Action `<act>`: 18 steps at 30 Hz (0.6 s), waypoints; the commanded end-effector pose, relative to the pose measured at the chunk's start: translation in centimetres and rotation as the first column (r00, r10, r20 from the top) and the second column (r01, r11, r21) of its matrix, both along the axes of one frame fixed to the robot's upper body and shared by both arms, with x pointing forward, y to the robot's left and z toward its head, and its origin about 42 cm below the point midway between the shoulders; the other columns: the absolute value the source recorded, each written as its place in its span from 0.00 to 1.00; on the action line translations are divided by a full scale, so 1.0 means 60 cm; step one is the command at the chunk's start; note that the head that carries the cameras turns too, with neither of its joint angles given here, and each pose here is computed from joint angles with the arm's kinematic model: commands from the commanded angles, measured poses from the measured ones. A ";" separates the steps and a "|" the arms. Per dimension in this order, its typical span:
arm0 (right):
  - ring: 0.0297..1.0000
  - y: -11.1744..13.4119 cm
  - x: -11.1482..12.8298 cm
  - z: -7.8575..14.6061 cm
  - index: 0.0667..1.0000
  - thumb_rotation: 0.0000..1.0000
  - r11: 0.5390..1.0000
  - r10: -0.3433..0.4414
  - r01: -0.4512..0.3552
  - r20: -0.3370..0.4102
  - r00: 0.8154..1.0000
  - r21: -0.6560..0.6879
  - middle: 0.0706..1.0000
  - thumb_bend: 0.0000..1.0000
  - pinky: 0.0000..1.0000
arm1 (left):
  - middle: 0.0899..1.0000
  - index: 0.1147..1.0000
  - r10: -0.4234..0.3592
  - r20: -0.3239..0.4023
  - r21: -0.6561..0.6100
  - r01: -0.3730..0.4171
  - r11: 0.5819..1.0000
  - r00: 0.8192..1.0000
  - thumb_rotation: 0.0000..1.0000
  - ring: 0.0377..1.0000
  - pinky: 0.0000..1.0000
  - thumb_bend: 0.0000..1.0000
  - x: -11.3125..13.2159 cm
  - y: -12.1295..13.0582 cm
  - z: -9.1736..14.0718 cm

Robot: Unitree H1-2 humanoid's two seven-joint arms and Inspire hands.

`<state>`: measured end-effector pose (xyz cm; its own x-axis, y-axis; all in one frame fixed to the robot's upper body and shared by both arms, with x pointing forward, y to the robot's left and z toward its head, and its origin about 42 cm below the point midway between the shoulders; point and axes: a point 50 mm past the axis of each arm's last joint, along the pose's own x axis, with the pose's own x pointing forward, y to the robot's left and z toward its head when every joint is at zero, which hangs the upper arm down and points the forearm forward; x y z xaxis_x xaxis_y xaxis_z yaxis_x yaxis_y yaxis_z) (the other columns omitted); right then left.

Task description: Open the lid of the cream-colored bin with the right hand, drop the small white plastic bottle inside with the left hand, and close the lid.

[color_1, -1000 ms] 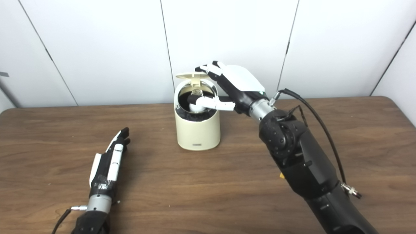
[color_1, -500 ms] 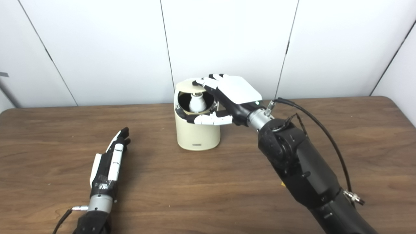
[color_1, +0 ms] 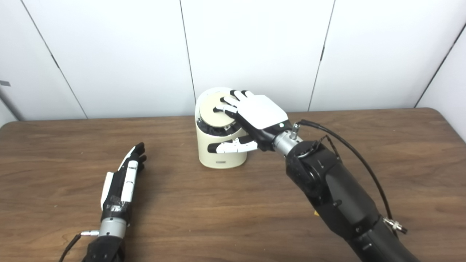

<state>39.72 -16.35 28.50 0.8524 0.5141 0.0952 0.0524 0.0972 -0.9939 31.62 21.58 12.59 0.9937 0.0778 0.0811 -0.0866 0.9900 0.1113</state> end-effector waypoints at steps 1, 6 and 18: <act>1.00 -0.004 -0.004 0.016 0.84 1.00 1.000 0.000 0.001 0.036 0.999 -0.023 0.96 0.59 1.00 | 0.94 0.93 -0.019 0.032 -0.014 0.019 1.000 0.999 1.00 0.93 0.91 0.45 0.002 -0.011 0.014; 1.00 -0.009 -0.012 0.012 0.84 1.00 1.000 -0.005 0.005 0.032 0.999 -0.023 0.97 0.59 1.00 | 0.94 0.92 -0.017 0.031 -0.022 0.018 1.000 0.999 1.00 0.92 0.90 0.44 0.004 -0.013 0.016; 1.00 -0.021 -0.028 0.001 0.83 1.00 0.999 -0.013 0.014 0.025 1.000 -0.040 0.97 0.58 1.00 | 0.94 0.93 -0.011 0.039 -0.025 0.012 1.000 0.999 1.00 0.93 0.90 0.45 0.006 -0.013 0.022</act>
<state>38.02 -17.09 27.64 0.8541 0.5126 0.0877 0.0527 0.0825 -0.9952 31.60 21.31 12.76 0.9937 0.0820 0.0764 -0.0892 0.9913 0.0965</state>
